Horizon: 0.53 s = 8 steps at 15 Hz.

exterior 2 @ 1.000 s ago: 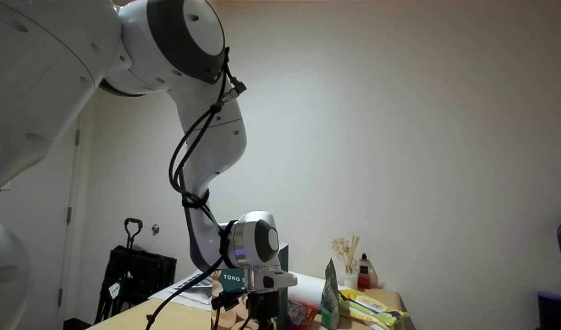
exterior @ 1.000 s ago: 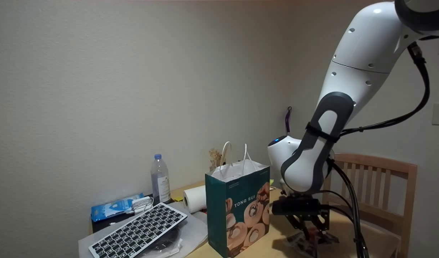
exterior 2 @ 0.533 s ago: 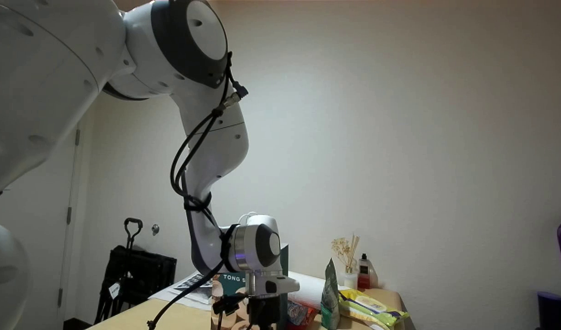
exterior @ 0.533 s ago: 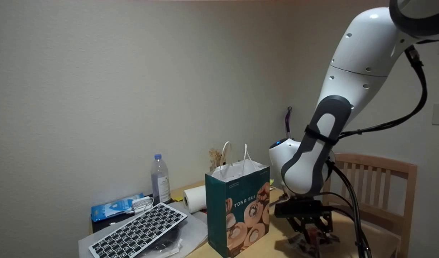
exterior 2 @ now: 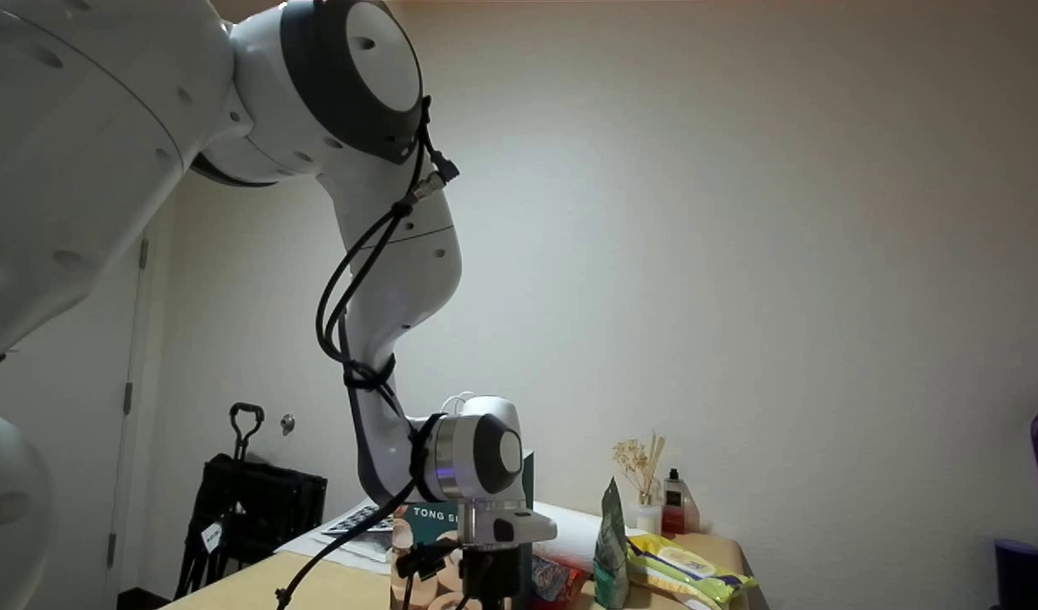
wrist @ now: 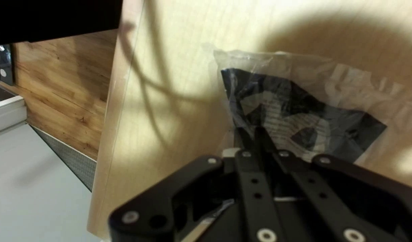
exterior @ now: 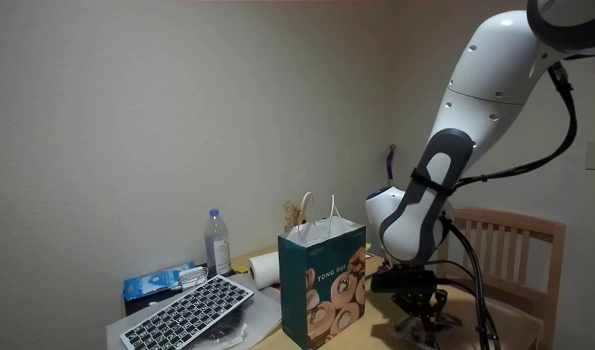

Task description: Pick up the sachet from the table and put it in the bag.

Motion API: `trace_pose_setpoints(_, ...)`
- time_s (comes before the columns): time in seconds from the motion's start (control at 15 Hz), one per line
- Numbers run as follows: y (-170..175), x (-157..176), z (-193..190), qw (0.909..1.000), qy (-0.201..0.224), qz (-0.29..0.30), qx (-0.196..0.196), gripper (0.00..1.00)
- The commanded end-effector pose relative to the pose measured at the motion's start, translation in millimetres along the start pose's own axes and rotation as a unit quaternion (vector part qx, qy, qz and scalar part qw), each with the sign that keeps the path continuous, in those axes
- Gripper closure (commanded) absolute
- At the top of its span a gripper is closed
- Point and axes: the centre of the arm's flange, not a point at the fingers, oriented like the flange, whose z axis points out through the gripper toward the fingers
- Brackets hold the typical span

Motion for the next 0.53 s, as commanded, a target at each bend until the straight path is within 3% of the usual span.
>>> trace_pose_setpoints(0.0,-1.0,8.5,0.2,0.9997,-0.015,-0.013,0.010,1.00)
trace_pose_setpoints(0.2,-0.3,10.7,-5.7,0.9998,-0.015,-0.006,0.015,1.00)
trace_pose_setpoints(0.47,20.4,-9.4,-57.7,0.9987,0.037,-0.001,0.035,1.00)
